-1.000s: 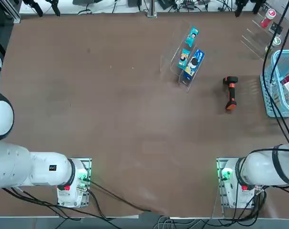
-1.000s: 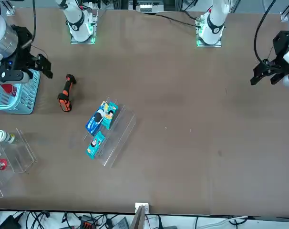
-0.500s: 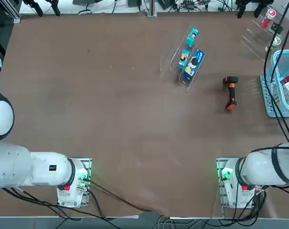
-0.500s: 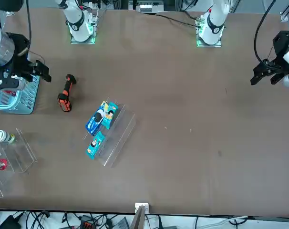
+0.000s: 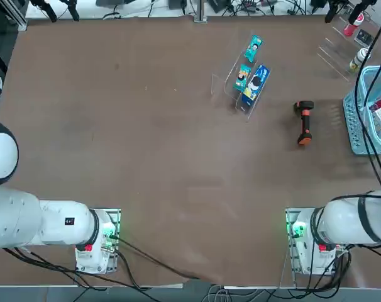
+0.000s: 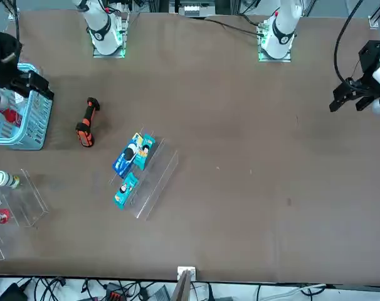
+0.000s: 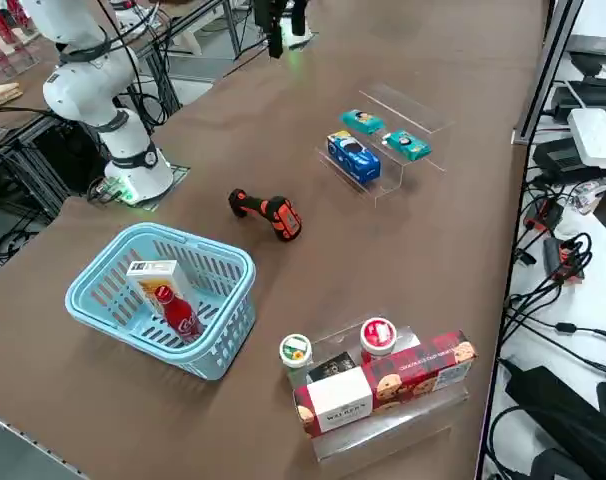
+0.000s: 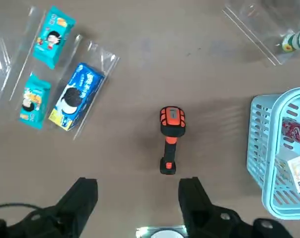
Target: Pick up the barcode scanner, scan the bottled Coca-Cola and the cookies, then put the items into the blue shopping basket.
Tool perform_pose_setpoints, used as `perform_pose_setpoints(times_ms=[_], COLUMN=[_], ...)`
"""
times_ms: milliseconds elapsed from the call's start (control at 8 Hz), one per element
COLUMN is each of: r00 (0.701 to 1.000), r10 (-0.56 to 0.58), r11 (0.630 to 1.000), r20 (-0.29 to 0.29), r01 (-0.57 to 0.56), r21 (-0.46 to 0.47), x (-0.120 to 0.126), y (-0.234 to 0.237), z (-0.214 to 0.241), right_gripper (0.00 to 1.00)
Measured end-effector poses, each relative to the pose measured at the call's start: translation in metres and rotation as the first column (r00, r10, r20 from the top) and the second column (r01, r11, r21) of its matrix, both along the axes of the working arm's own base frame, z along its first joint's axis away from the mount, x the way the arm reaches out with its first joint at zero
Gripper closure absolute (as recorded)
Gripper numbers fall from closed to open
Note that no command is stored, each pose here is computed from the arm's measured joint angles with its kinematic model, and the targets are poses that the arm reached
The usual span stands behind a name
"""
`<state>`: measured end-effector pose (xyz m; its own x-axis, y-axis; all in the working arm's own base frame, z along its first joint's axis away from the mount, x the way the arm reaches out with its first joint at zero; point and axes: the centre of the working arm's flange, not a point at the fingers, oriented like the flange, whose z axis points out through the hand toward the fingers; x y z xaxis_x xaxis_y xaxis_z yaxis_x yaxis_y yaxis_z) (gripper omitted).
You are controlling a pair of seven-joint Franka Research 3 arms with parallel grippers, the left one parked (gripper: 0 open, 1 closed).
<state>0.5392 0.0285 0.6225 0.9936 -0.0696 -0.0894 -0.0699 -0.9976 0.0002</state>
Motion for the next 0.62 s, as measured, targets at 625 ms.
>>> perform_pose_setpoints(times_ms=[625], r00=[1.000], r10=[0.007], r11=[1.000], r20=[-0.029], r01=[-0.007], r21=[-0.007], x=[0.008], y=[-0.007], z=[-0.023], right_gripper=[0.00])
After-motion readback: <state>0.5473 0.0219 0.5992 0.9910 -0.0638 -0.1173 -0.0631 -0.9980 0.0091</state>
